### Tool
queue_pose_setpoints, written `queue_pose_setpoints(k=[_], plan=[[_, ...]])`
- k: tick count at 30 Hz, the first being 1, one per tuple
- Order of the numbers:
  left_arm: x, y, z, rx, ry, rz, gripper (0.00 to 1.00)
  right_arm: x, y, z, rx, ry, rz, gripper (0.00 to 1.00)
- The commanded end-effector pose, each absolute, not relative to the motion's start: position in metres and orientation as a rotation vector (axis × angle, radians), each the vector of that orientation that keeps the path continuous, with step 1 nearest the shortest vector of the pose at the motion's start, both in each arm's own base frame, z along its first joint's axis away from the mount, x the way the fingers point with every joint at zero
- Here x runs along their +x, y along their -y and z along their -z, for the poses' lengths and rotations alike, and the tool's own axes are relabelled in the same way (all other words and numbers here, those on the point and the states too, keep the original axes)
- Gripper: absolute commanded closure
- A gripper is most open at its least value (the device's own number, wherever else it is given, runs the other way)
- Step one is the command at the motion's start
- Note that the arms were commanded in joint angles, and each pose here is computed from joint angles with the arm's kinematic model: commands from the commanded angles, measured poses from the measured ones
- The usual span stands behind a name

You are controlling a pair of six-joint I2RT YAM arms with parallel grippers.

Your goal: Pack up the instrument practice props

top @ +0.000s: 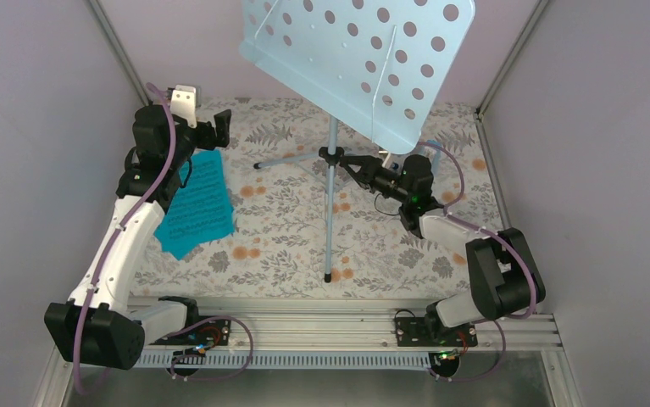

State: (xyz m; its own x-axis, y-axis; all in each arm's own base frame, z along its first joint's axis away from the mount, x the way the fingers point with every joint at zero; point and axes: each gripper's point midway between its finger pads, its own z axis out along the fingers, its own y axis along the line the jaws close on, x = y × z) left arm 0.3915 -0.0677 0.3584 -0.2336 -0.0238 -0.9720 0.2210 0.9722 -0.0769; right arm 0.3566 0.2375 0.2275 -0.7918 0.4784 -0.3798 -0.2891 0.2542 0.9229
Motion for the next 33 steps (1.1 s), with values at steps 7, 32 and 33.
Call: queue_pose_setpoints(k=[7,32,33], plan=[[0.3919,0.0722,-0.3607,0.175,-1.782,0.242,0.0,0.3631,-0.239,-0.2328,0.066,-1.864,-1.564,0.81],[0.3918,0.0753,-0.3609,0.188,-1.782,0.259,0.0,0.37,-0.2349,-0.2269,0.037,-1.857,-1.521,0.95],[0.3921,0.0756,-0.3612,0.189,-1.783,0.26,0.0,0.3701,-0.235,-0.2264,0.014,-1.852,-1.5,0.96]])
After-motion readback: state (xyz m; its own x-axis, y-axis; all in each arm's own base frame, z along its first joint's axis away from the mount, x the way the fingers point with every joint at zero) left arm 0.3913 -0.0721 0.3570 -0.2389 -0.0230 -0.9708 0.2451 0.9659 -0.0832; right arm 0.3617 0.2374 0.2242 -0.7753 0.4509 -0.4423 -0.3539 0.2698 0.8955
